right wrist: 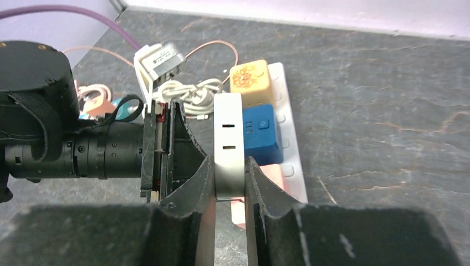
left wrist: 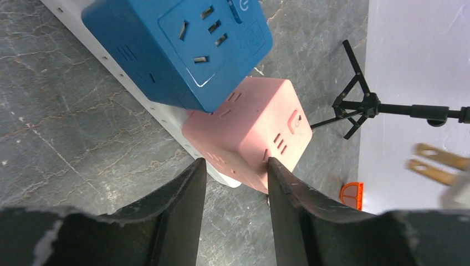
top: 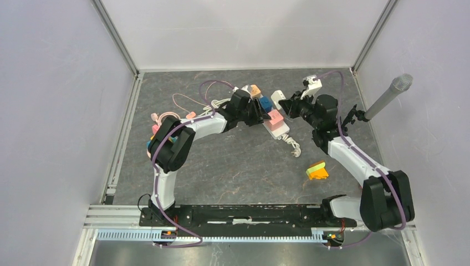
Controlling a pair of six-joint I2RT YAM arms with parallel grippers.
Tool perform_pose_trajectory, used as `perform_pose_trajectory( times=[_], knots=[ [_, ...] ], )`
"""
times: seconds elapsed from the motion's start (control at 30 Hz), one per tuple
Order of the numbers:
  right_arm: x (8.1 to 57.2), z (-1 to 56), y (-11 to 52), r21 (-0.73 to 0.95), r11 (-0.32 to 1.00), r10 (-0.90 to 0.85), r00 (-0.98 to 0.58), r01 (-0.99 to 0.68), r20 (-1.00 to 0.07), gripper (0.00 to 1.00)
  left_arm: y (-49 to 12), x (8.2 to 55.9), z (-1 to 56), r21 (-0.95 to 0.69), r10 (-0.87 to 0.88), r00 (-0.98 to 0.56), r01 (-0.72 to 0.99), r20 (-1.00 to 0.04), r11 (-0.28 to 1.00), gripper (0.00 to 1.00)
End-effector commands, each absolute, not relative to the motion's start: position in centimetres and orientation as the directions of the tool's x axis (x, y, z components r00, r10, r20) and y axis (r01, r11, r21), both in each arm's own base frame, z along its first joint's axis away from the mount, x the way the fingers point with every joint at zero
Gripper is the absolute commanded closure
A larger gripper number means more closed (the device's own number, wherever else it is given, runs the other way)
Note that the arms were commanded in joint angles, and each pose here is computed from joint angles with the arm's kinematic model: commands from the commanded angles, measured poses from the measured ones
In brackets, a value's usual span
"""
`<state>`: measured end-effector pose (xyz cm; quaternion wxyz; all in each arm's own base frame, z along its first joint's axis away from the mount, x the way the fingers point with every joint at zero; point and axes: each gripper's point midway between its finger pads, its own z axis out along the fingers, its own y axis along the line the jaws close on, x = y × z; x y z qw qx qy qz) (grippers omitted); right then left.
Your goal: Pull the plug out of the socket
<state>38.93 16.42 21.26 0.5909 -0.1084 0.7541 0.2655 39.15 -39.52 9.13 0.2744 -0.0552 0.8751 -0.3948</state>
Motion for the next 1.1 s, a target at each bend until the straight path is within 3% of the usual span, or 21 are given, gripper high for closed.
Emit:
perform_pose_trajectory(
  times=[0.0, 0.3, 0.43, 0.53, 0.77, 1.07],
  knots=[
    [38.5, 24.3, 14.0, 0.223, 0.892, 0.163, -0.181, -0.392, -0.97, 1.0, -38.2, 39.2, 8.0, -0.63, -0.227, -0.843, 0.16, -0.488, 0.76, 0.45],
    [33.3, 20.6, 12.9, 0.214, 0.9, 0.072, -0.355, -0.379, -0.932, 1.0, -37.4, 38.6, 22.2, -0.565, -0.137, -0.709, 0.413, -0.692, 0.715, 0.23],
    [30.2, 17.8, 14.0, 0.269, 0.855, 0.051, -0.445, -0.444, -0.894, 1.0, -32.9, 37.0, 23.4, -0.458, -0.115, -0.66, 0.374, -0.742, 0.807, 0.14],
    [27.7, 15.3, 15.4, 0.36, 0.796, 0.061, -0.528, -0.486, -0.847, 1.0, -28.8, 35.4, 23.4, -0.374, -0.106, -0.633, 0.306, -0.767, 0.876, 0.0],
    [21.7, 10.1, 18.1, 0.598, 0.651, 0.136, -0.704, -0.467, -0.697, 1.0, -20.6, 30.2, 23.3, -0.271, -0.116, -0.568, 0.196, -0.815, 0.942, 0.0],
    [18.3, 6.4, 18.3, 0.681, 0.629, 0.159, -0.795, -0.375, -0.585, 1.0, -14.9, 26.3, 23.4, -0.313, -0.233, -0.404, 0.143, -0.884, 0.939, 0.0]
  ],
)
